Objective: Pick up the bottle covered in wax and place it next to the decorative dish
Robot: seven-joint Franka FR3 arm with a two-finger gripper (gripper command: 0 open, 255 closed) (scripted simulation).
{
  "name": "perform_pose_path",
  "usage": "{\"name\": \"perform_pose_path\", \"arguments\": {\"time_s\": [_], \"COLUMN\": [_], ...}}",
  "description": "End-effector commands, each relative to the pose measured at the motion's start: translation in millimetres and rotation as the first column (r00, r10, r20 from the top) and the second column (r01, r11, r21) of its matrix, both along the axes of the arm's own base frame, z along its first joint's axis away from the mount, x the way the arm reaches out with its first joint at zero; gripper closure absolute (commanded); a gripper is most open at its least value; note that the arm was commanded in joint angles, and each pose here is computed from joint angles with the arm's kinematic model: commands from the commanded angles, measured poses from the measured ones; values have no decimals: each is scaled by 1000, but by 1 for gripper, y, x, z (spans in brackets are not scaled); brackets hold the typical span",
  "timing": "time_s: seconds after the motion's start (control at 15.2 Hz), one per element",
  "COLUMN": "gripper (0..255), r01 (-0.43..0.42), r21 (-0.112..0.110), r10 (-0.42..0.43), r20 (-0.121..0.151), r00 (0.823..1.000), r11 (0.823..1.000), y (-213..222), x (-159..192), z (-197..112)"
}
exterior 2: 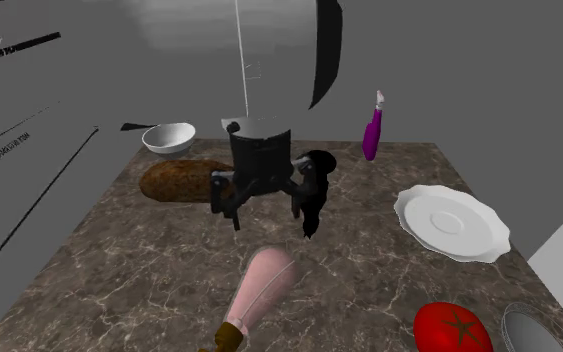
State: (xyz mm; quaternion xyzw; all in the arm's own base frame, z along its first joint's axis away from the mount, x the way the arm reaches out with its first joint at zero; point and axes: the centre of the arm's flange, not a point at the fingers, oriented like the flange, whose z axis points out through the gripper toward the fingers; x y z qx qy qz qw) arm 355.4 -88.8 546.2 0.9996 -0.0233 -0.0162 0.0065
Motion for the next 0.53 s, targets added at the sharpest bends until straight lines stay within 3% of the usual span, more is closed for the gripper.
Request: {"name": "perform_pose_path", "arguments": {"time_s": [0.0, 0.46], "gripper": [0, 0], "r01": [21, 89], "r21": [17, 79], "r10": [-21, -92], "r20": [10, 35], "r00": [1000, 995], "r11": [1000, 993], "y": [-22, -80], "x": [16, 68], "z": [-17, -72]}}
